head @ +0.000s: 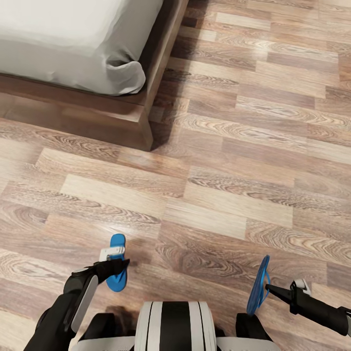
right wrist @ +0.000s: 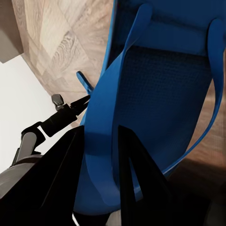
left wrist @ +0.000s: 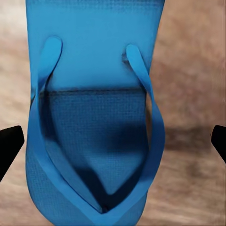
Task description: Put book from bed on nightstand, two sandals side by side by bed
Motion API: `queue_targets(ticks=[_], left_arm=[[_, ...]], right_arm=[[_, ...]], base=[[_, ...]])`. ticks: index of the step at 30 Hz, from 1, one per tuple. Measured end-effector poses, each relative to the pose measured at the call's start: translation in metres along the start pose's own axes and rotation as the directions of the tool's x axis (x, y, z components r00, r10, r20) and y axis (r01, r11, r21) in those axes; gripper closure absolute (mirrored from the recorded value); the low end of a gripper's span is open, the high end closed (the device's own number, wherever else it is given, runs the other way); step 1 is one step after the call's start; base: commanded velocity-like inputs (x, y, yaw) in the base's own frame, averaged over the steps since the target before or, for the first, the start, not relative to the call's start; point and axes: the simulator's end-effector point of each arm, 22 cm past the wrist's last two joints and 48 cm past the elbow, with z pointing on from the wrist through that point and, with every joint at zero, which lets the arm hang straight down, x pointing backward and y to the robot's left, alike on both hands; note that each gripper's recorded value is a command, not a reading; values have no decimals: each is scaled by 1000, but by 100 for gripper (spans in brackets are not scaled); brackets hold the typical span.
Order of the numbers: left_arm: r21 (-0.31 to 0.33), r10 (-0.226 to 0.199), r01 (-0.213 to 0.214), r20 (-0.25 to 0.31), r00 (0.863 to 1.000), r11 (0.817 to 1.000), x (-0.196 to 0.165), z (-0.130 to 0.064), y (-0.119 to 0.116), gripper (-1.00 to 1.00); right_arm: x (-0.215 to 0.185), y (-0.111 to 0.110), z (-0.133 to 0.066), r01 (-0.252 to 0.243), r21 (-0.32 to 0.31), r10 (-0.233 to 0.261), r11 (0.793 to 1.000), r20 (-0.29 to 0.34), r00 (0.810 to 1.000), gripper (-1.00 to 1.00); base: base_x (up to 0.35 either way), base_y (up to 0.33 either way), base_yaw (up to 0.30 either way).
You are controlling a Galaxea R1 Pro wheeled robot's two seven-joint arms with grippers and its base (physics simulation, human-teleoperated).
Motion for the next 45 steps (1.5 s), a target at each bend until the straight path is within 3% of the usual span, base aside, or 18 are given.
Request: queue_targets(ticks=[25, 26, 45], left_arm=[[-5, -2, 2, -20, 1000, 1000, 9, 7, 2, -100], [-5, -3, 3, -20, 1000, 1000, 9, 7, 2, 100], [-2, -7, 7, -19, 1000, 1000, 8, 7, 2, 100]], right_arm=[[3, -8, 1, -17, 9, 17, 1000, -5, 1000, 100], [3, -8, 1, -17, 9, 17, 1000, -5, 1000, 100], [3, -8, 1, -17, 9, 17, 1000, -5, 1000, 100]], base=[[0, 0, 0], [0, 0, 0], [0, 0, 0]])
